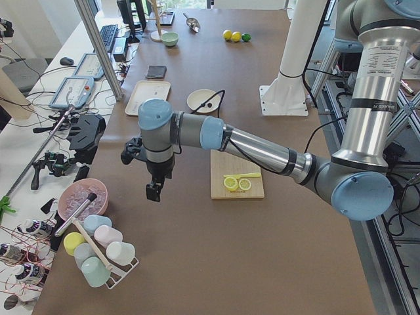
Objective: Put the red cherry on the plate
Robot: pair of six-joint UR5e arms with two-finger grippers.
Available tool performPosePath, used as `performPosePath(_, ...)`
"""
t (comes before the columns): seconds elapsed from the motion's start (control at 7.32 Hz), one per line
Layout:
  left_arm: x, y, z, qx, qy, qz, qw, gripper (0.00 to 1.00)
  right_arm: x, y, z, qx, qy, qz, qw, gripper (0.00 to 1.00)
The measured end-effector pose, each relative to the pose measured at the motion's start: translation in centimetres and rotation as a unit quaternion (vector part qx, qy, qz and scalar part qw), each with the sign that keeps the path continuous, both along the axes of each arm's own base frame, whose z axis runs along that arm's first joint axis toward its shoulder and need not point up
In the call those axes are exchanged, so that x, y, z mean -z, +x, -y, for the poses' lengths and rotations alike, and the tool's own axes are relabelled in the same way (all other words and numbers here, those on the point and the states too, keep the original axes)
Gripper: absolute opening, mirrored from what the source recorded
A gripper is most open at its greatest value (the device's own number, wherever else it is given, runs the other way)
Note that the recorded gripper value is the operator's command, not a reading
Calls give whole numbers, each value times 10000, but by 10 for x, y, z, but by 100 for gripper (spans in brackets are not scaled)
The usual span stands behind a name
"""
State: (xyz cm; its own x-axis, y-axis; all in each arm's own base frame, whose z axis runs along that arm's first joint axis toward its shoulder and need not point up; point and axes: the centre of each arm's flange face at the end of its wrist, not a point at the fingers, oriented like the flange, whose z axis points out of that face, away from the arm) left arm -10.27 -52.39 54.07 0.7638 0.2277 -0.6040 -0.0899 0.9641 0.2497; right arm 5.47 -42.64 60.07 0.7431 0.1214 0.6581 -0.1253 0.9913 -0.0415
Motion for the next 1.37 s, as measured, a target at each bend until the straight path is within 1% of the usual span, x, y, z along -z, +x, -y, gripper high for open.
performPosePath(0.27,-35,-22,-21,213,113,-209,9995,98,-2,0,0,1,-11,-1,10000,100)
performPosePath(0.41,-49,-24,-32,240,118,-223,9994,98,-2,0,0,2,-11,-1,10000,100)
performPosePath(0.68,-82,-22,-54,262,306,-170,9990,98,-2,0,0,2,-10,-1,10000,100)
performPosePath(0.82,-89,-21,-59,277,140,-186,9993,98,-1,0,1,2,-5,-1,10000,100)
performPosePath(0.96,-93,-19,-59,284,-249,-227,9990,98,-1,0,2,2,0,-1,10000,100)
performPosePath(1.09,-95,-19,-59,281,-544,-260,9978,98,-1,0,2,2,-1,-1,10000,100)
performPosePath(1.23,-96,-18,-60,281,-687,-274,9969,98,-1,0,2,4,-2,-1,10000,100)
performPosePath(1.37,-96,-18,-61,276,-732,-269,9966,98,-1,-1,2,7,-3,-1,10000,100)
